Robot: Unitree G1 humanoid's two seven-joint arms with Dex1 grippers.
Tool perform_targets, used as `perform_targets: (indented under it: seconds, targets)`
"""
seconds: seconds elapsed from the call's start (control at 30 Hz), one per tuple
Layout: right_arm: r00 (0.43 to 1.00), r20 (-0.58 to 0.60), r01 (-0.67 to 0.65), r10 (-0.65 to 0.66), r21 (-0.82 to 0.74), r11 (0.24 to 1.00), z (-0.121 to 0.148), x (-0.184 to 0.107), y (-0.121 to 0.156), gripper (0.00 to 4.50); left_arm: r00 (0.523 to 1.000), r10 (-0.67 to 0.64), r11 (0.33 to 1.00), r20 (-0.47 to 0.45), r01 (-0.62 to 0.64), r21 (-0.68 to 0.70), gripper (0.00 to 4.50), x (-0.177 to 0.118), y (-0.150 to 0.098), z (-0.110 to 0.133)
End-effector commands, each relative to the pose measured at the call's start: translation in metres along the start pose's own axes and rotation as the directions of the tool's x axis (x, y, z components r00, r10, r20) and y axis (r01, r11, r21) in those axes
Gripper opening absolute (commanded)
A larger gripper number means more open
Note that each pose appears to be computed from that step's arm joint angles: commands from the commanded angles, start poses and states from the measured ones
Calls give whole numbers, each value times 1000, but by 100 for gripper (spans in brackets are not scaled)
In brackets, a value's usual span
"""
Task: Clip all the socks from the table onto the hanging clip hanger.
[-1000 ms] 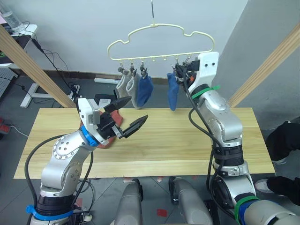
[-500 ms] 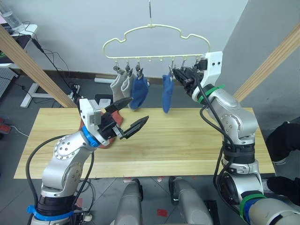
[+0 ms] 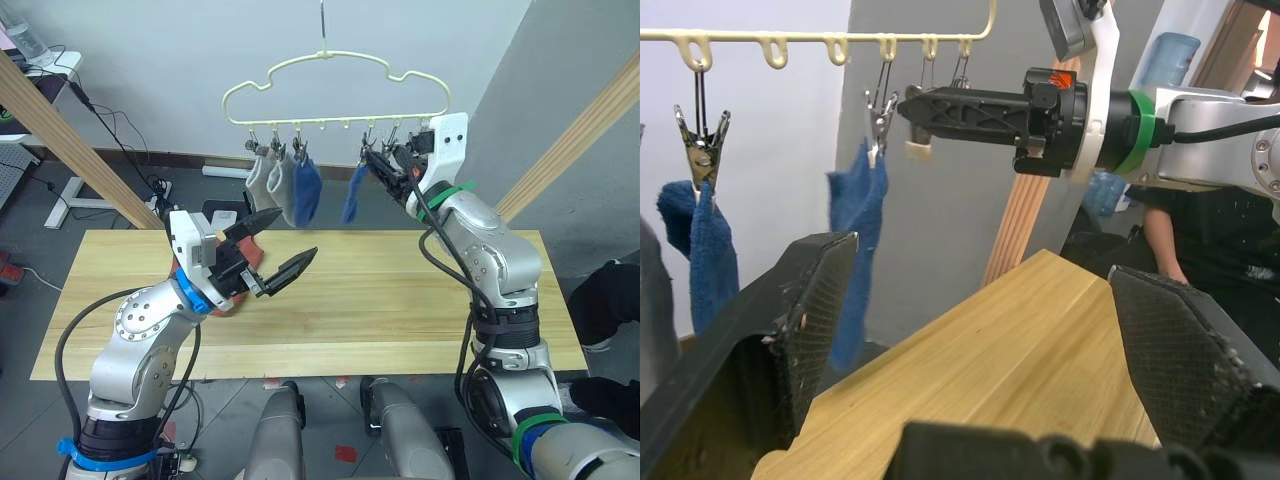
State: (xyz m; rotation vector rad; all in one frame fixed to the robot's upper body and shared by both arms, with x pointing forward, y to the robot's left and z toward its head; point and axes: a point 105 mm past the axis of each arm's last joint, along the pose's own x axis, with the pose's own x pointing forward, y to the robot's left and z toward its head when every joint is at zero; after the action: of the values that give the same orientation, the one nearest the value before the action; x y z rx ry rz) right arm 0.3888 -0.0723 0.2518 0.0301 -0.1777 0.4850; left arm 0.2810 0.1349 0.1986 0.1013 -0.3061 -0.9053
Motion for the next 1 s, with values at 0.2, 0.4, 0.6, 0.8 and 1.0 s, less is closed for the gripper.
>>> perform_targets:
  seconds: [0.2, 0.4, 0.6, 0.8, 1.0]
  targets:
    - [994, 54, 97, -92, -104, 990, 6, 3, -6, 248, 999, -27, 999, 25, 27, 27, 450, 3, -8, 9]
    - [991, 47, 131, -125, -148, 980, 1, 5, -10, 248, 999, -29, 999, 25, 28, 25, 450, 3, -8, 8]
    - [982, 50, 185, -180, -149, 971, 1, 8, -16, 248, 999, -28, 999, 27, 28, 23, 450, 4, -8, 8]
    - [974, 60, 224, -219, -95, 970, 4, 16, -13, 248, 999, -29, 999, 29, 29, 20, 450, 4, -9, 8]
    - [975, 72, 211, -210, -1, 977, 8, 22, -1, 248, 999, -29, 999, 27, 28, 19, 450, 4, -10, 7]
